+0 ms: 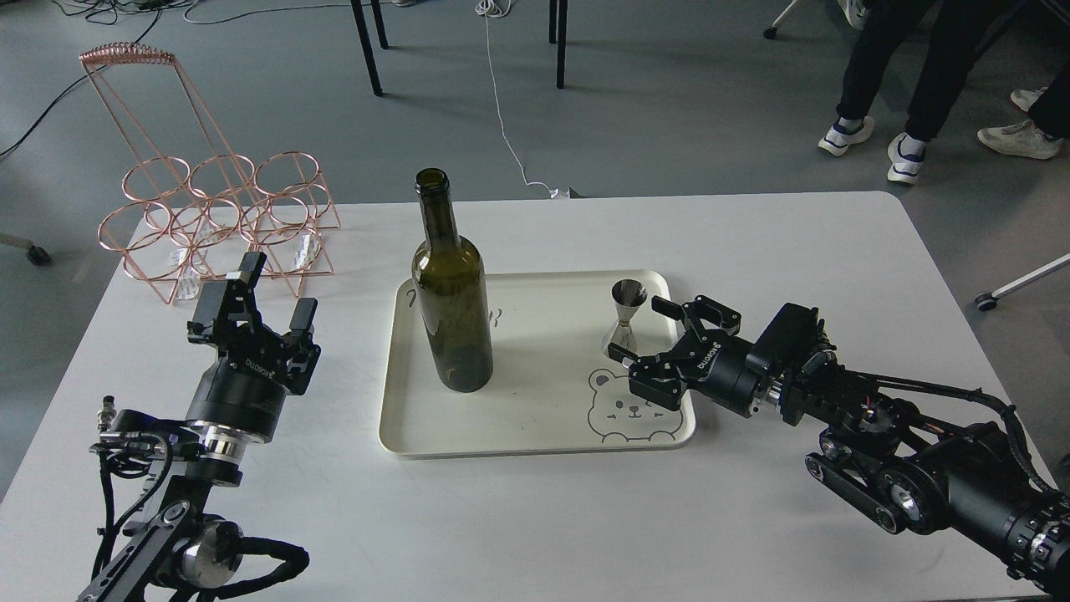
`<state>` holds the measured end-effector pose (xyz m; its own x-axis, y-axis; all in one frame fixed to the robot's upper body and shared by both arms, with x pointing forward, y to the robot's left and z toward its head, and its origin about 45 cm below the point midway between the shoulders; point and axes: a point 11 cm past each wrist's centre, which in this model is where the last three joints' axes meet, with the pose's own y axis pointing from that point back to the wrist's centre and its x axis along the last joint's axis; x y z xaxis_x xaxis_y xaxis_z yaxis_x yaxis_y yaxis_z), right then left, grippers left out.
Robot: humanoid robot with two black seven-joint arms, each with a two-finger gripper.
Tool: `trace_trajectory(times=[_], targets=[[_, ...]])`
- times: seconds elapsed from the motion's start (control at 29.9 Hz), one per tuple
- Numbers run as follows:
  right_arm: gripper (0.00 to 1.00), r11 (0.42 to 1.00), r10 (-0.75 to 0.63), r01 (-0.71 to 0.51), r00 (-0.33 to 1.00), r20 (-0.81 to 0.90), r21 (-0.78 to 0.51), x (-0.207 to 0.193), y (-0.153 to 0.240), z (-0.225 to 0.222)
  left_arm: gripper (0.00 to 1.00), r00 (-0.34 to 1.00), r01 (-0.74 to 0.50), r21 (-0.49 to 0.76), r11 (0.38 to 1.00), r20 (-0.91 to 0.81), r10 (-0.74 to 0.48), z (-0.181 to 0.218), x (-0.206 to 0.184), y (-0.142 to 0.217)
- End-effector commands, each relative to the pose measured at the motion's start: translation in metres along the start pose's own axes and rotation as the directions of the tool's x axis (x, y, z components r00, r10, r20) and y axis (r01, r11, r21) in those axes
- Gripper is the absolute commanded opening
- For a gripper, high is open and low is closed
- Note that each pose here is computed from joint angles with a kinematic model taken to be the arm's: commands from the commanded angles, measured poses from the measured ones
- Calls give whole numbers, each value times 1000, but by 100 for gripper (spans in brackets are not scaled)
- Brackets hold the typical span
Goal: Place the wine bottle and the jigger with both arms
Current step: 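Close the right gripper around the metal jigger, then lift the jigger with the right gripper and carry it off the tray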
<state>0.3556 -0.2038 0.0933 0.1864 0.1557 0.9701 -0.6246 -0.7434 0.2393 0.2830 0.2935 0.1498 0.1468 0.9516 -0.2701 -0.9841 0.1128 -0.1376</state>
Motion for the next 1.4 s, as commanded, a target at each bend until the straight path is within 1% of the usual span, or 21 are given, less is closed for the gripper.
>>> trace_trajectory(times=[0.0, 0.1, 0.17, 0.27, 0.43, 0.47, 0.57, 0.67, 0.73, 0.87, 1.0, 1.07, 1.17, 1.37], targets=[[77, 1000, 3, -3, 1000, 2, -4, -5, -9, -4, 98, 1000, 0, 0, 1000, -1, 0, 0, 0, 0], [64, 1000, 3, -3, 1000, 7, -5, -6, -12, -7, 98, 1000, 0, 0, 1000, 0, 0, 0, 0, 0], [58, 1000, 5, -5, 1000, 11, -3, -6, -13, -8, 98, 1000, 0, 0, 1000, 0, 0, 0, 0, 0], [46, 1000, 6, -6, 1000, 10, -3, -5, -14, -8, 98, 1000, 0, 0, 1000, 0, 0, 0, 0, 0], [32, 1000, 12, -12, 1000, 4, -3, -1, -16, -6, 98, 1000, 0, -1, 1000, -1, 0, 0, -1, -1], [28, 1000, 14, -14, 1000, 3, -3, 0, -16, -6, 98, 1000, 0, 0, 1000, -1, 0, 0, 0, 0], [23, 1000, 18, -18, 1000, 4, -8, 2, -16, -4, 98, 1000, 0, 0, 1000, -1, 0, 0, 0, 0], [15, 999, 27, -27, 1000, 9, -19, 4, -14, 0, 98, 1000, 0, -1, 1000, -1, 0, 0, -1, -1], [13, 999, 36, -36, 999, 13, -24, 6, -14, 1, 98, 1000, 0, 0, 1000, 0, 0, 0, 0, 0], [13, 996, 82, -82, 996, 15, -43, 20, -7, 10, 98, 1000, 0, -2, 1000, 0, 0, 1, 0, -1], [13, 986, 143, -143, 990, 0, -88, 42, 11, 31, 98, 1000, 0, -3, 1000, 1, 0, 1, 0, -1], [14, 978, 159, -157, 987, 3, -135, 45, 27, 46, 98, 1000, 1, -2, 1000, -1, -1, 0, -1, -1], [14, 968, 149, -145, 989, 3, -204, 42, 56, 67, 98, 1000, 1, -3, 1000, -3, -1, 0, -1, -1], [14, 936, 101, -74, 993, 61, -345, 15, 119, 97, 98, 1000, 6, -3, 1000, -3, -6, 0, -2, -2]])
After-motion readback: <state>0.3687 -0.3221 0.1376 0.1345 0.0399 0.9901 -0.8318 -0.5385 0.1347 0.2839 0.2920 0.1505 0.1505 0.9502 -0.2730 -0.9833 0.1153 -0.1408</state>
